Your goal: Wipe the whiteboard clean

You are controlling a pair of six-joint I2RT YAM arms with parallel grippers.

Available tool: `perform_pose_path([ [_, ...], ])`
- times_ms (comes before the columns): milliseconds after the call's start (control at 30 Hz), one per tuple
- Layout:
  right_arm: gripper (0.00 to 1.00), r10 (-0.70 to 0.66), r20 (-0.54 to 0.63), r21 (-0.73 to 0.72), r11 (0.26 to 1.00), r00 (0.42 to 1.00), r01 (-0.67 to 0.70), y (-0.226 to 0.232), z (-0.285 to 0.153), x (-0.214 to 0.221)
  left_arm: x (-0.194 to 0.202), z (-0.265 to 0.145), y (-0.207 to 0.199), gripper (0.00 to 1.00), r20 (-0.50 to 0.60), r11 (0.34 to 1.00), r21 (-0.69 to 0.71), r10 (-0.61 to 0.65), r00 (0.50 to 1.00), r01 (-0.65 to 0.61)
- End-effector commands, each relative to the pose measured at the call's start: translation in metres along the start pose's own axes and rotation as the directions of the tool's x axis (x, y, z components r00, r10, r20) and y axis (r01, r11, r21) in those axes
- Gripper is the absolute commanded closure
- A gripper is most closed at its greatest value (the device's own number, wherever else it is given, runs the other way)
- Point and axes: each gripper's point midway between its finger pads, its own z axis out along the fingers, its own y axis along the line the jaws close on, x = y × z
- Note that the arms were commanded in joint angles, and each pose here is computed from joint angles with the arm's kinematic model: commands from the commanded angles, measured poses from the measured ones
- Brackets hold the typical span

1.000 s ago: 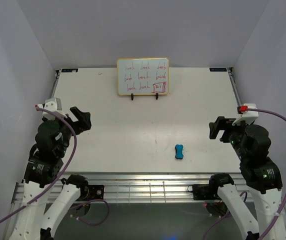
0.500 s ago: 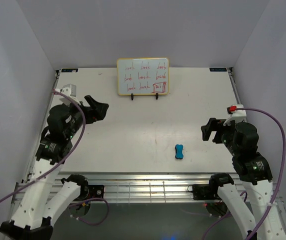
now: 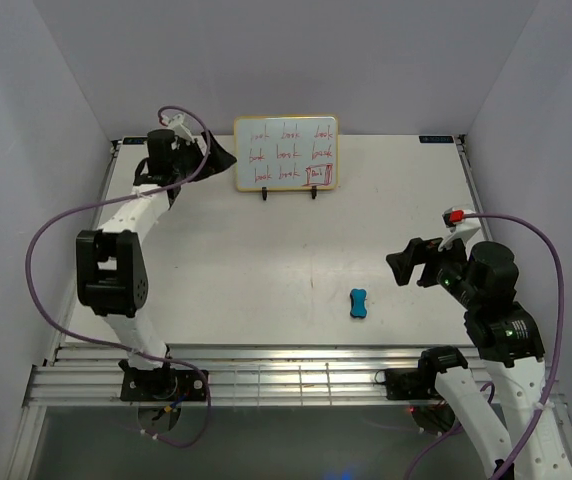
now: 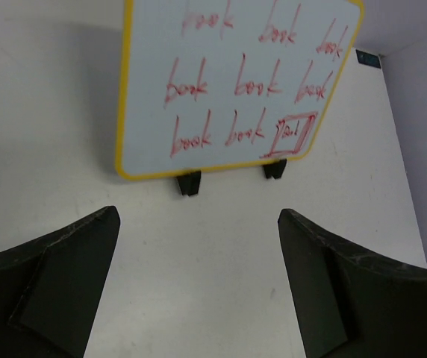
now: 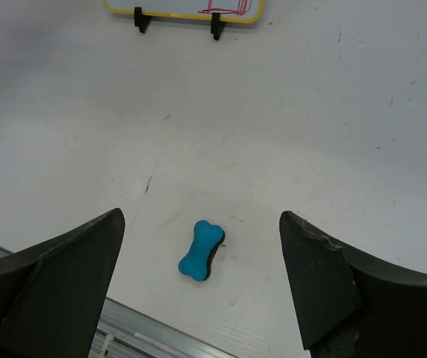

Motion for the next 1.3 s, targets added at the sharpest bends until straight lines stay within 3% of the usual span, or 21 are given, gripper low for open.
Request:
perform_pose_path([
  [0,0.10,-0.036,0.054,-0.075,0.996,0.998,0.040,0.015,-0.004,-0.021,-0.052,0.012,0.002,0.02,0.084,0.971,0.230,0.050,0.995,-0.068],
  [33,0.10,-0.038,0.051,-0.071,0.997,0.998,0.042,0.014,-0.003,-0.018,-0.063,0.026,0.034,0.02,0.075,0.971,0.235,0.019,0.997,-0.036],
  [100,0.10,-0.040,0.054,-0.076,0.996,0.998,0.044,0.014,-0.001,-0.017,-0.057,0.037,0.035,0.02,0.010,0.933,0.358,0.030,1.000,-0.031],
  [133,0.10,-0.040,0.050,-0.079,0.996,0.998,0.044,0.013,0.001,-0.014,-0.074,0.041,0.032,0.02,0.037,0.915,0.398,0.063,0.997,-0.073],
  [167,0.10,-0.040,0.045,-0.087,0.995,0.998,0.044,0.014,0.003,-0.012,-0.055,0.059,0.045,0.02,-0.020,0.899,0.436,0.058,0.998,-0.043],
  [233,0.10,-0.035,0.022,-0.088,0.995,0.999,0.037,0.013,0.006,-0.009,-0.071,0.069,0.037,0.02,0.002,0.862,0.500,0.095,0.995,-0.083],
  [267,0.10,-0.038,0.012,-0.091,0.995,0.999,0.039,0.013,0.008,-0.007,-0.055,0.085,0.050,0.02,-0.045,0.855,0.518,0.071,0.996,-0.038],
  [367,0.10,-0.039,-0.032,-0.088,0.995,0.999,0.036,0.011,0.011,-0.001,-0.060,0.108,0.051,0.02,-0.048,0.821,0.571,0.064,0.997,-0.025],
  [433,0.10,-0.046,-0.047,-0.079,0.996,0.998,0.043,0.009,0.011,0.002,-0.062,0.114,0.044,0.02,-0.062,0.789,0.614,0.050,0.997,-0.001],
  [467,0.10,-0.046,-0.054,-0.063,0.997,0.997,0.042,0.006,0.011,0.004,-0.075,0.115,0.037,0.02,-0.014,0.769,0.637,0.068,0.998,-0.044],
  [500,0.10,-0.048,-0.056,-0.055,0.997,0.997,0.045,0.005,0.011,0.005,-0.065,0.123,0.039,0.02,-0.063,0.763,0.646,0.013,0.998,0.031],
  [633,0.10,-0.045,-0.063,-0.050,0.998,0.997,0.042,0.004,0.012,0.006,-0.053,0.132,0.024,0.02,-0.061,0.715,0.697,-0.015,0.998,0.053],
  [867,0.09,-0.047,-0.068,-0.068,0.997,0.997,0.043,0.007,0.009,0.005,-0.036,0.156,0.004,0.02,-0.046,0.714,0.698,-0.046,0.998,0.065],
  [1100,0.07,-0.046,-0.074,-0.089,0.995,0.996,0.040,0.011,0.009,0.007,-0.037,0.165,0.008,0.16,-0.033,0.699,0.709,-0.098,0.995,0.092],
  [1133,0.07,-0.046,-0.074,-0.092,0.995,0.996,0.039,0.011,0.009,0.006,-0.038,0.165,0.009,0.22,-0.029,0.701,0.708,-0.100,0.995,0.091],
  [1233,0.06,-0.049,-0.083,-0.097,0.994,0.995,0.041,0.012,0.011,0.008,-0.035,0.166,0.009,0.24,-0.027,0.698,0.711,-0.087,0.996,0.080],
  [1267,0.06,-0.050,-0.083,-0.100,0.994,0.995,0.042,0.012,0.011,0.008,-0.034,0.165,0.010,0.31,-0.028,0.697,0.713,-0.083,0.996,0.078],
])
